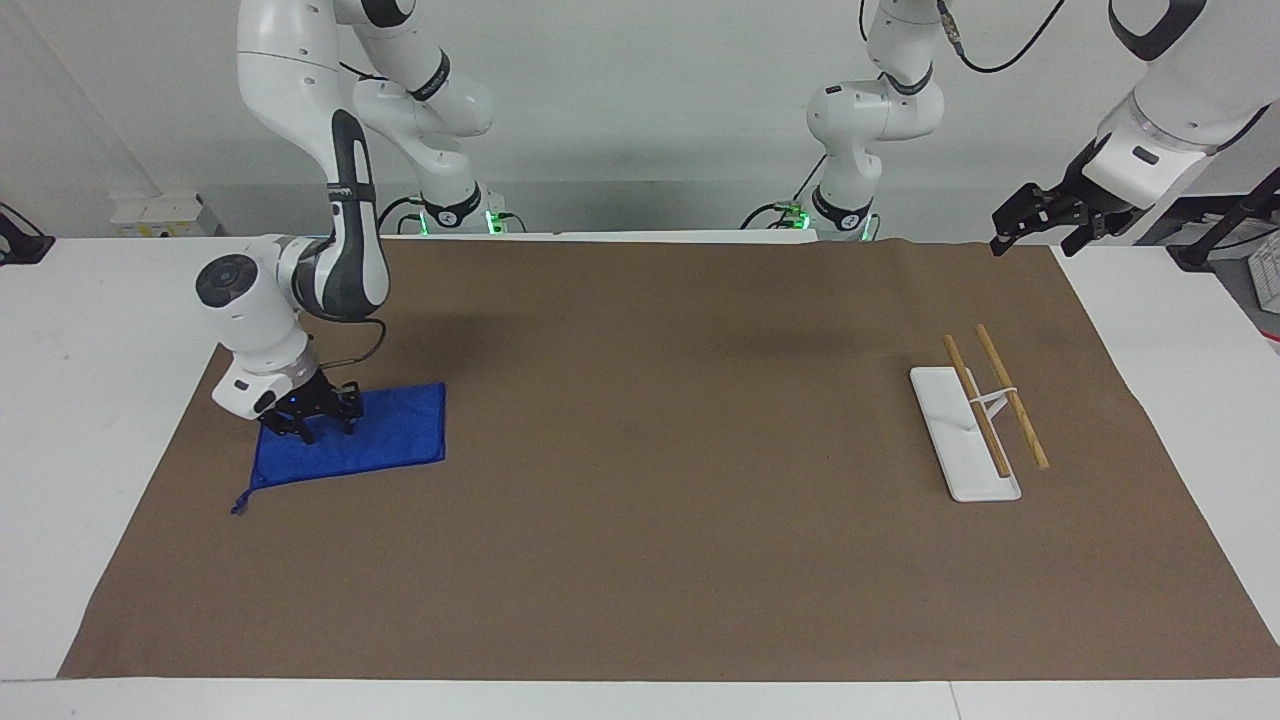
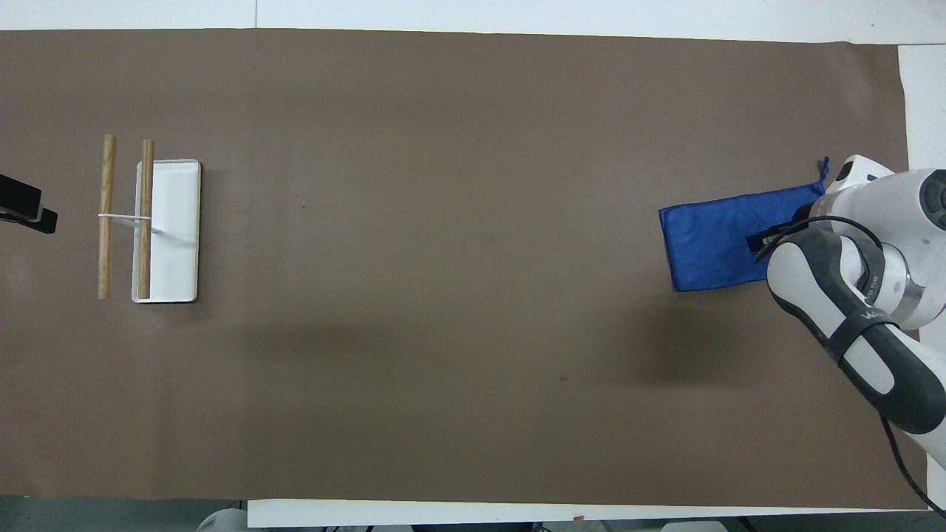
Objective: Right arm passes towel to left arm to hang
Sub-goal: 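Lift the blue towel off the table with the right gripper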
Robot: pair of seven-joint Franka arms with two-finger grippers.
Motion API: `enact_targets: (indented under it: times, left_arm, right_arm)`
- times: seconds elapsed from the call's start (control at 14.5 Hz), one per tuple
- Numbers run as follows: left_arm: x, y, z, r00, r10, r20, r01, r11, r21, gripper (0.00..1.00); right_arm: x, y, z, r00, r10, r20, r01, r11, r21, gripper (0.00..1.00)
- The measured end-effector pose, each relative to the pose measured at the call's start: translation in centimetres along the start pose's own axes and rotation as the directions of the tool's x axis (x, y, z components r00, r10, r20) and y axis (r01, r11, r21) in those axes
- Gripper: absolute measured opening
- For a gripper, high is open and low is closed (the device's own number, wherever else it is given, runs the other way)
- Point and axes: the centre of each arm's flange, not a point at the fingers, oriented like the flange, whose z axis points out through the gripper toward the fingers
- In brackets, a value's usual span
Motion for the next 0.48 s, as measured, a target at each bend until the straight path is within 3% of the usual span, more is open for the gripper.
enact_targets:
  times: [0.28,0.48]
  left_arm:
    - [0.0,0.0,0.0,1.000,0.000,0.000,0.000,1.000,0.000,1.00]
    - [0.0,0.0,0.0,1.000,0.000,0.000,0.000,1.000,0.000,1.00]
  right_arm:
    - [-0.1,0.2,-0.3,1.000,-0.023,-0.008,0.023,1.000,0.020,0.06]
    - [0.5,0.3,-2.0,0.999,-0.018,0.035,0.016,0.998,0.068,0.04]
